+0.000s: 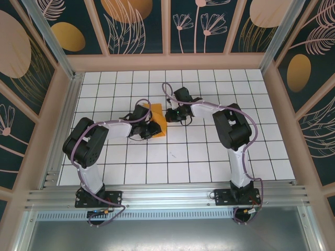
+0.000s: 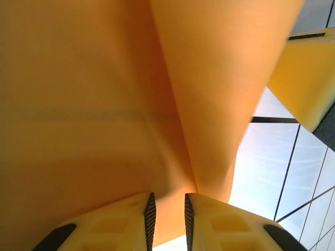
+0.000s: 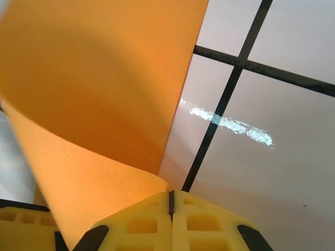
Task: Fold a paper plane with a square sheet of paper (pick it up from the middle)
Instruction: Fold the triangle a second time at the center of the table.
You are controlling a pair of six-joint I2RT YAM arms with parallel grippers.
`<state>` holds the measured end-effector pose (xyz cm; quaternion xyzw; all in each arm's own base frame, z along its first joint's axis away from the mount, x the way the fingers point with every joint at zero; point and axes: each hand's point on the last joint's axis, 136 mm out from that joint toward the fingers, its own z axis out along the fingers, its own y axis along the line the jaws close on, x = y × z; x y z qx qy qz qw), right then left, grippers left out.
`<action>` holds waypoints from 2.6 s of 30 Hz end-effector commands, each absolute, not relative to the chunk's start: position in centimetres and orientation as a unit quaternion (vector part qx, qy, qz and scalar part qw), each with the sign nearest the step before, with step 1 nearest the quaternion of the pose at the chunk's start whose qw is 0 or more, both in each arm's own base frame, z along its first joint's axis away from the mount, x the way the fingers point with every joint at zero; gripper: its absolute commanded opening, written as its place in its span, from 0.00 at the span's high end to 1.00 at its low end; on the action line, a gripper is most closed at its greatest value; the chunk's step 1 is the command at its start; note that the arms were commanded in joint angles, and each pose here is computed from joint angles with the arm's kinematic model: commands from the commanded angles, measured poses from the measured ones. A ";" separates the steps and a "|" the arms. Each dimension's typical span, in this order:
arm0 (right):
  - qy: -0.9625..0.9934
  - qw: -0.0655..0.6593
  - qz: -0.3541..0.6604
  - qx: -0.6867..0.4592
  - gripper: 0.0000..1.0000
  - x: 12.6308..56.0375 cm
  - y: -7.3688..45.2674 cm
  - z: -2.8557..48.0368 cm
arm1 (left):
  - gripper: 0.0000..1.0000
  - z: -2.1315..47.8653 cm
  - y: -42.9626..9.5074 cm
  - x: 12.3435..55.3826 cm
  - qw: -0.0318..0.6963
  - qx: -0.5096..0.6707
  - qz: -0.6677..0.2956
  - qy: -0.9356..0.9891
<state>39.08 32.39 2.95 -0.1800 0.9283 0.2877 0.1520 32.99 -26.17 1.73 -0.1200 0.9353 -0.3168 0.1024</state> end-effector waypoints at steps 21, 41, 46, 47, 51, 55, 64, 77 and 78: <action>0.936 0.143 0.269 -0.177 0.98 35.3 30.5 3.8 | 0.75 6.6 -23.4 34.9 0.190 -0.126 -0.268 0.936; 0.927 0.156 0.292 -0.174 0.99 32.5 33.2 5.7 | 0.86 0.0 -19.8 31.7 0.141 -0.186 -0.183 0.955; 0.925 0.159 0.284 -0.197 0.99 33.8 34.2 5.1 | 0.88 -1.1 -19.7 31.0 0.122 -0.164 -0.172 0.964; 0.925 0.158 0.281 -0.200 0.99 34.0 34.2 4.9 | 0.89 -1.2 -19.7 30.9 0.119 -0.160 -0.171 0.965; 0.923 0.159 0.276 -0.214 0.99 34.4 34.5 4.5 | 0.90 -1.5 -19.7 30.6 0.115 -0.149 -0.168 0.968; 0.923 0.155 0.274 -0.221 0.99 34.5 34.7 4.2 | 0.92 -1.7 -19.5 30.4 0.112 -0.144 -0.162 0.970; 0.929 0.147 0.253 -0.225 0.99 34.6 34.0 3.0 | 0.92 -1.4 -19.8 30.8 0.114 -0.137 -0.165 0.970; 0.936 0.148 0.235 -0.217 1.00 35.2 33.3 2.1 | 0.92 -1.2 -20.1 31.1 0.116 -0.131 -0.168 0.970; 0.937 0.149 0.232 -0.215 1.00 35.3 33.2 2.1 | 0.92 -1.2 -20.1 31.1 0.117 -0.131 -0.168 0.970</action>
